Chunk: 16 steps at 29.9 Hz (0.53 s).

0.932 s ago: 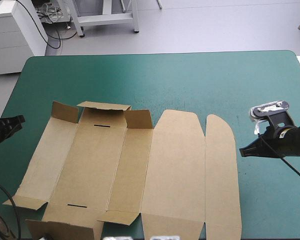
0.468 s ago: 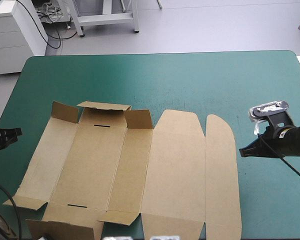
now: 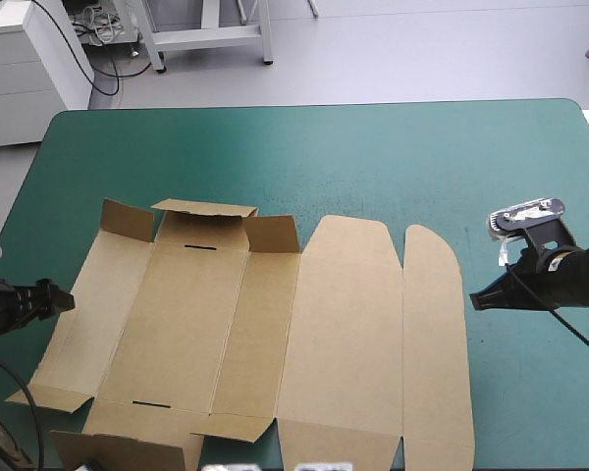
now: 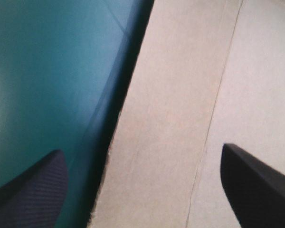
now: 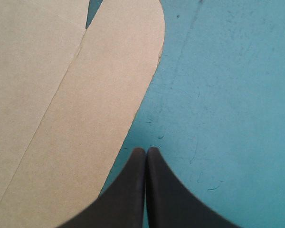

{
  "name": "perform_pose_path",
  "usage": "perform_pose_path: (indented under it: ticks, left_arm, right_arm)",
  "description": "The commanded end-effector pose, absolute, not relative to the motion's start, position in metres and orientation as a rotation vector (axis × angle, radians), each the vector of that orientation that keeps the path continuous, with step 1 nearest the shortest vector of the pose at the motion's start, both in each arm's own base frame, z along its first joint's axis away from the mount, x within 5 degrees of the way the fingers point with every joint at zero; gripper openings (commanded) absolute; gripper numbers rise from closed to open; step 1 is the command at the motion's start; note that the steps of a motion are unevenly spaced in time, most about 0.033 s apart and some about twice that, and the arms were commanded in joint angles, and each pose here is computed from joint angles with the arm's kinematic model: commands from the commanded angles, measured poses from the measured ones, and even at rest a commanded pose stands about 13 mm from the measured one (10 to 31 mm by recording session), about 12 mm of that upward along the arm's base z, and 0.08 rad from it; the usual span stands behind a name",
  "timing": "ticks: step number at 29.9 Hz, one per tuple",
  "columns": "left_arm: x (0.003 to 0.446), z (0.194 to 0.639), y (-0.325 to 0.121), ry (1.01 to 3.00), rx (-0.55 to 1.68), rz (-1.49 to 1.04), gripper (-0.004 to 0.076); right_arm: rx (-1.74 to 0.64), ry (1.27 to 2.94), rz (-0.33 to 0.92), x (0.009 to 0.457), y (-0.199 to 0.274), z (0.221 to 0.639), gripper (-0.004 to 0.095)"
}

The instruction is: Fold the box

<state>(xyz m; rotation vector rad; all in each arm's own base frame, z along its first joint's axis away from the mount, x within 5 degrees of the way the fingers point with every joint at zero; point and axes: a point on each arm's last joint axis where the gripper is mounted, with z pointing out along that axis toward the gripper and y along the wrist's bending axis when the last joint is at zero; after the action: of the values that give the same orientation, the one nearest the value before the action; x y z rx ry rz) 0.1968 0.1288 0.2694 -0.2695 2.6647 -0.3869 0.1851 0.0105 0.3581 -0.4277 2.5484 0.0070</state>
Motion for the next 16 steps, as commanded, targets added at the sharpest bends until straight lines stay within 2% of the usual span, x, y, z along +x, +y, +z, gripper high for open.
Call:
perform_pose_path:
  ticks: [1, 9, 16]
  left_arm:
    - [0.194, 0.273, 0.125, 2.634, -0.213, -0.371, 0.0631]
    - [0.191, 0.245, 0.127, 2.765, -0.15, -0.43, 0.0581]
    - [0.197, 0.227, 0.128, 2.798, -0.147, -0.576, 0.0582]
  right_arm:
    - [-0.416, 2.466, -0.008, 0.184, 0.009, 0.371, -0.0016]
    - [-0.419, 2.466, -0.007, 0.184, 0.009, 0.371, -0.0016]
    - [-0.419, 2.466, -0.007, 0.184, 0.009, 0.371, -0.0016]
